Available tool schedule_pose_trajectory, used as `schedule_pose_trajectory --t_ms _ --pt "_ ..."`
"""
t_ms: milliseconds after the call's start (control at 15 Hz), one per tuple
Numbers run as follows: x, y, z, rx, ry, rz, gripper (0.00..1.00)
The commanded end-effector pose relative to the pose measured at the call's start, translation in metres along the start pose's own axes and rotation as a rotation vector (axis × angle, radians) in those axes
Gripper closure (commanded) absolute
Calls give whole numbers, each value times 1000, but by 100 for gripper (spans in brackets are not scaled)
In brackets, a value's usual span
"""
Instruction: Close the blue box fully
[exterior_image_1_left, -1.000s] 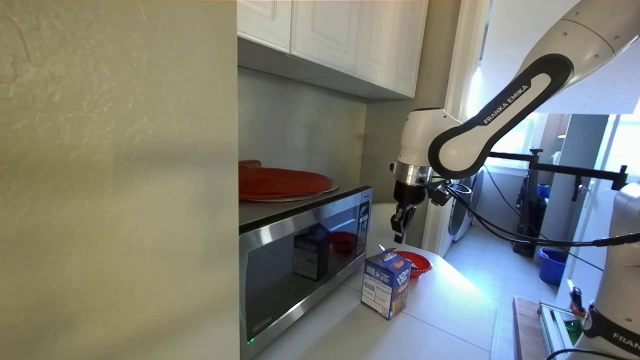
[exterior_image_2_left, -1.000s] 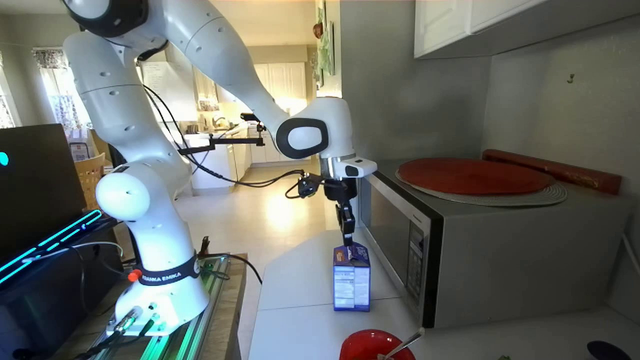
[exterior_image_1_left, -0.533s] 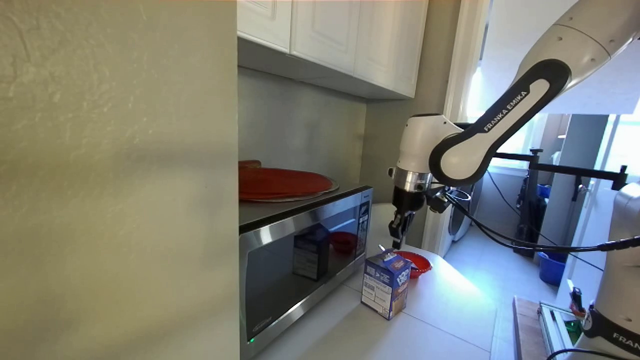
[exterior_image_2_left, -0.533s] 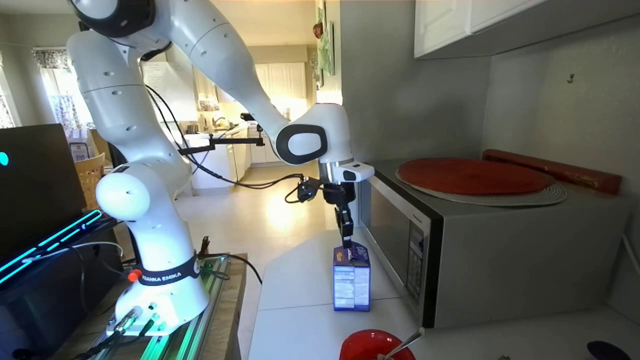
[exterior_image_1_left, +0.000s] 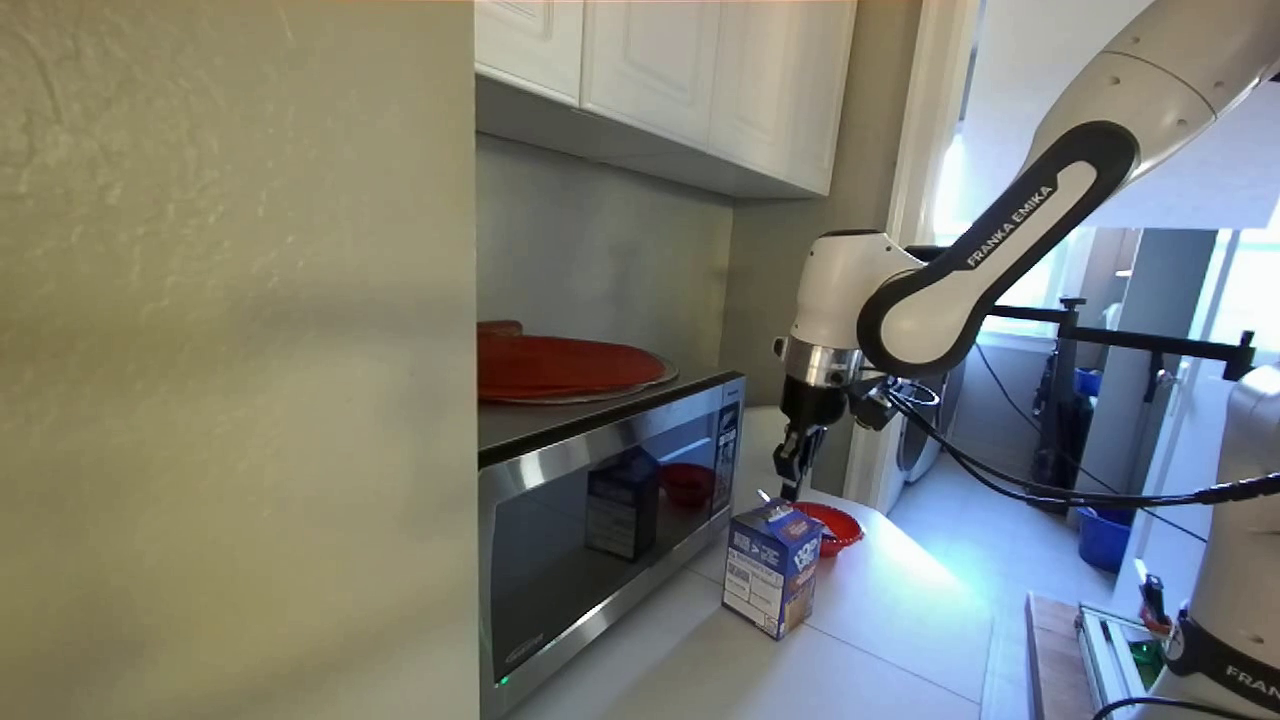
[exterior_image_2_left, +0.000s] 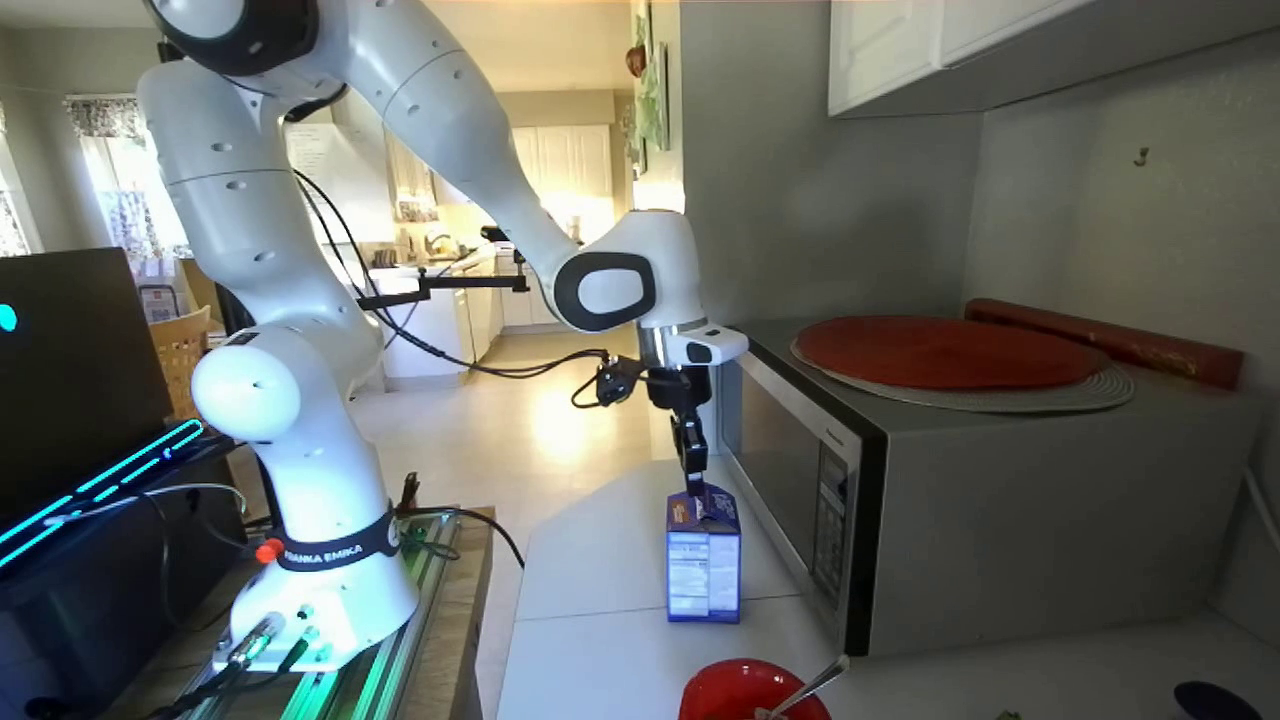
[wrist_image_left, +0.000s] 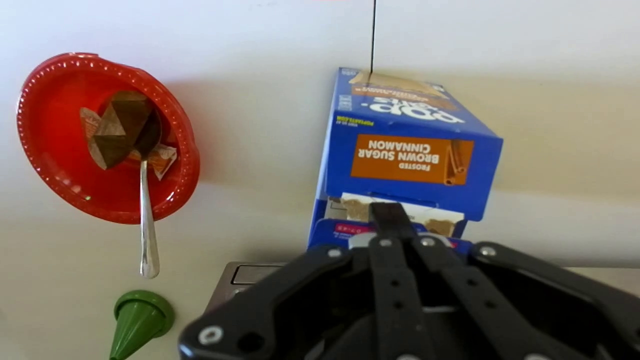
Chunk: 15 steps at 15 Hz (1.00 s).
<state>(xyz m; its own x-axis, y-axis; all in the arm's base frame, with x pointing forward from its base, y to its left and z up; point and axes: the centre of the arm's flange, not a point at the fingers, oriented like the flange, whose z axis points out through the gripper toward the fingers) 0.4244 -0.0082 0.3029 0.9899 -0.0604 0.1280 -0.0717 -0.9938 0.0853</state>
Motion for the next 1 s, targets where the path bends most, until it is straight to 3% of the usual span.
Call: schedule_pose_trajectory --t_ms 0,933 --pt "6 -6 5 -2 14 18 100" --pt "21 -19 29 -34 40 49 100"
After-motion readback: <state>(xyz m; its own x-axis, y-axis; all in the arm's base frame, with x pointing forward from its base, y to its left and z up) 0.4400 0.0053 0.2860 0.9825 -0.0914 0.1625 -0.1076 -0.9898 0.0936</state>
